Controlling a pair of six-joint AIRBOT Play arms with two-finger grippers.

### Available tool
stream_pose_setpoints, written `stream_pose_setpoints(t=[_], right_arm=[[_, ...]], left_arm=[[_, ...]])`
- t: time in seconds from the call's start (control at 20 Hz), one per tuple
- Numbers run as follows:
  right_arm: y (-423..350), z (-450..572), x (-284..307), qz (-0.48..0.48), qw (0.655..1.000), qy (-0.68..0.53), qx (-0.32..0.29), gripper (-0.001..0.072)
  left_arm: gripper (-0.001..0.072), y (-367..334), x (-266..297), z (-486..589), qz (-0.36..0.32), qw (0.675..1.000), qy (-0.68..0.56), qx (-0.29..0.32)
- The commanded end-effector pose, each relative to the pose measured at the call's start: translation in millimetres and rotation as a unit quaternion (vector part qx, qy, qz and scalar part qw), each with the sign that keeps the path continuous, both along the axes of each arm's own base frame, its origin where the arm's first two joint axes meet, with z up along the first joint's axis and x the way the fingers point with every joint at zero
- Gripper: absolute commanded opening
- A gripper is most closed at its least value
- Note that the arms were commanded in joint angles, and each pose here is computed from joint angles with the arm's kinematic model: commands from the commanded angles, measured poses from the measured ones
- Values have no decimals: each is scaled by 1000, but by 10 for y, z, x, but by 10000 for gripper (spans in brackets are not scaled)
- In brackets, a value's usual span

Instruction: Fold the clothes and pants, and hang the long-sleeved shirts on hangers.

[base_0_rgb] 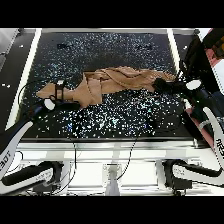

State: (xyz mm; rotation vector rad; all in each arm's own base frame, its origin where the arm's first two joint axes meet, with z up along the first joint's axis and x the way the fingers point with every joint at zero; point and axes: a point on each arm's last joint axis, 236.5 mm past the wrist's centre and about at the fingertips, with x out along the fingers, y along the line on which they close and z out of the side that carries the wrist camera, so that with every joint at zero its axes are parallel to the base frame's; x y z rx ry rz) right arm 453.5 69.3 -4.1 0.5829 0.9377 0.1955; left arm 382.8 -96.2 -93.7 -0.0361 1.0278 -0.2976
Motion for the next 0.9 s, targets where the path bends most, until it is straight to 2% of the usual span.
stream_pose_setpoints(t=[0.0,0.05,0.1,0.15,0.2,0.35,0.5,0.65,0.85], right_arm=[[-6,-3,-3,2,1000,-1,-5,37],[-12,-8,-5,3,1000,0,-7,37],[-14,-12,-8,4,1000,0,-8,37],[-15,-13,-9,4,1000,0,-9,37],[-16,-13,-8,4,1000,0,-9,37],[-34,24,19,6,1000,-6,-16,37],[-71,230,152,9,999,-32,-29,37],[-88,616,356,8,996,-77,-33,37],[-104,1229,594,6,989,-142,-38,36]], left_arm=[[477,-182,196,26,10,999,-46,-8],[461,-240,206,44,4,999,-53,-8],[339,-278,205,51,0,998,-56,-8],[151,-294,204,54,-2,998,-57,-8],[19,-294,214,63,-2,998,-59,-7],[16,-215,394,283,11,996,-90,-10],[15,43,781,1048,40,983,-179,-14],[14,573,1042,2079,69,954,-292,24],[14,1341,1009,3133,129,899,-410,86]])
